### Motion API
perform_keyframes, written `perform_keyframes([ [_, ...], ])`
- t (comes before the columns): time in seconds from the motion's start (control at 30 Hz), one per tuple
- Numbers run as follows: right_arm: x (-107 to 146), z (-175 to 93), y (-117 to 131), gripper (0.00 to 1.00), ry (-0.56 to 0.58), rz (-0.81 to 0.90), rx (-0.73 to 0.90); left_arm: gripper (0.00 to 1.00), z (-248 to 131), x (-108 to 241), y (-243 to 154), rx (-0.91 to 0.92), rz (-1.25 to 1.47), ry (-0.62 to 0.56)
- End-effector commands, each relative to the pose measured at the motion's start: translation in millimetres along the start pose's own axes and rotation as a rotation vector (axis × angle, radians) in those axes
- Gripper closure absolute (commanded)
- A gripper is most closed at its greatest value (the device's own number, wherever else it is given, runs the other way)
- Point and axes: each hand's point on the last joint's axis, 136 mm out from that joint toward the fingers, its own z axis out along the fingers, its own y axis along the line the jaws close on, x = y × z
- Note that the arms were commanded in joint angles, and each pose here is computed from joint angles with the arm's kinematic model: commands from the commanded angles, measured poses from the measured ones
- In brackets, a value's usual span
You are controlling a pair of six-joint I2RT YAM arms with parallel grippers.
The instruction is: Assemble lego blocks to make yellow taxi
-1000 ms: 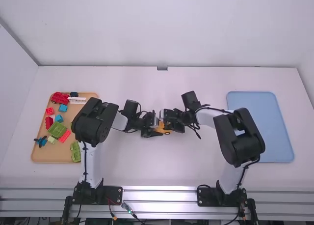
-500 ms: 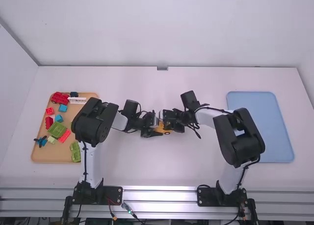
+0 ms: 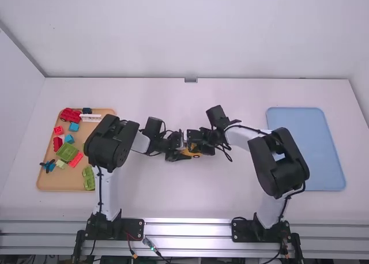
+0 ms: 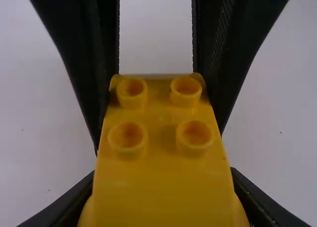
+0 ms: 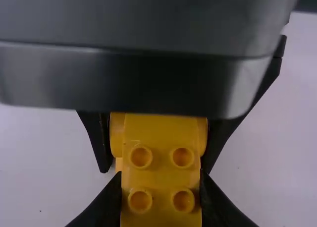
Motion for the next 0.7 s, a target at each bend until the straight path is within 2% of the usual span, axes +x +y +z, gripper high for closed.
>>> perform_keyframes([
  [0.0,36.7,24.1,34.4,1.0,0.123,0.057,-0.082,0.81,3.4,15.0,2.1,-0.023,-0.046,0.062],
  [0.3,34.1,24.8,31.0,1.0,0.064,0.051,-0.063,0.82,3.4,15.0,2.1,-0.023,-0.046,0.062],
  [0.37,30.3,24.3,29.1,0.96,0.038,0.054,-0.061,0.83,3.6,15.1,1.7,-0.023,-0.046,0.063],
  [0.53,28.1,24.4,27.5,0.93,0.031,0.047,-0.057,0.86,3.5,15.2,1.8,-0.023,-0.047,0.063],
  [0.67,24.6,24.2,27.3,0.83,0.011,0.041,-0.06,0.86,3.6,15.2,1.5,-0.022,-0.047,0.063],
])
